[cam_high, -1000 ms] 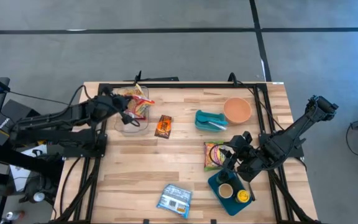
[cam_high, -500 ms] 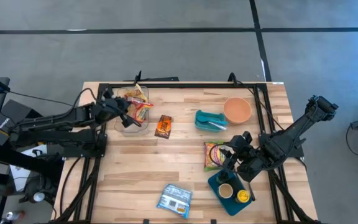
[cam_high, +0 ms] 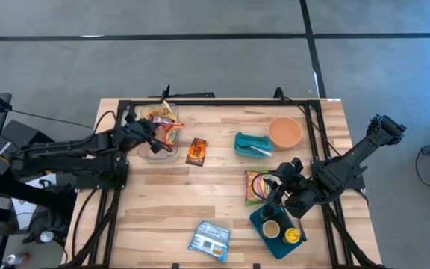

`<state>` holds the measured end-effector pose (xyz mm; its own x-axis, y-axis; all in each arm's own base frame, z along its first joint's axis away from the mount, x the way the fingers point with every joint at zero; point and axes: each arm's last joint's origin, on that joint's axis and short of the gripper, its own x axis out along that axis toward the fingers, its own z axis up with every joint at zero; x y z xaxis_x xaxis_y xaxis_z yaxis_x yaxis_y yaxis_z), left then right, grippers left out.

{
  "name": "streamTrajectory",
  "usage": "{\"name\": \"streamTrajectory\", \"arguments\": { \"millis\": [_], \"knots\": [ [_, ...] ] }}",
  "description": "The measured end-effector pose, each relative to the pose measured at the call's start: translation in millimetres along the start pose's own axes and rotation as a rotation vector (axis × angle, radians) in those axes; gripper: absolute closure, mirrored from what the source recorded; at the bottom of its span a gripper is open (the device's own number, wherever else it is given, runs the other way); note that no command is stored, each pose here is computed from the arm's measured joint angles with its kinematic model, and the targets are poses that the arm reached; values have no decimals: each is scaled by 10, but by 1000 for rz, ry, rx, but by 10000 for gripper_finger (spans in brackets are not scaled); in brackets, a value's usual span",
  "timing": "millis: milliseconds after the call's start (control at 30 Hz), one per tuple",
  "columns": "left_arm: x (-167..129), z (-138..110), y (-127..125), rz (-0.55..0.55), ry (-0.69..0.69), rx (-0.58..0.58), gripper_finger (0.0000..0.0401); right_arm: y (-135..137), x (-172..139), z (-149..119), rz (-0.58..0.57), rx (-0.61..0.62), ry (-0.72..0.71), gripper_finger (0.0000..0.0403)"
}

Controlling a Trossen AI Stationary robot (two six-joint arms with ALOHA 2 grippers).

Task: Pick & Place Food Item
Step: Put the orange noodle pack into the transparent bin

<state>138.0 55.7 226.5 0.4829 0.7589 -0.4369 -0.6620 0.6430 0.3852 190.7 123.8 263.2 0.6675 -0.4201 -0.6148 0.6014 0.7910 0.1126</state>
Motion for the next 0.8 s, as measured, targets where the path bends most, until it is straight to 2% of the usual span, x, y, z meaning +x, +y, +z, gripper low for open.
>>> {"name": "streamTrajectory", "arguments": {
  "millis": [300, 500, 800],
  "knots": [
    [87, -146, -74, 10, -28, -23, 401, 0, 0, 0, 0, 0, 0, 242],
    [88, -151, -62, 53, -24, -23, 401, 0, 0, 0, 0, 2, 0, 242],
    [89, -160, -62, 58, -17, -18, 401, 0, 0, 0, 0, 2, 0, 242]
  ]
}}
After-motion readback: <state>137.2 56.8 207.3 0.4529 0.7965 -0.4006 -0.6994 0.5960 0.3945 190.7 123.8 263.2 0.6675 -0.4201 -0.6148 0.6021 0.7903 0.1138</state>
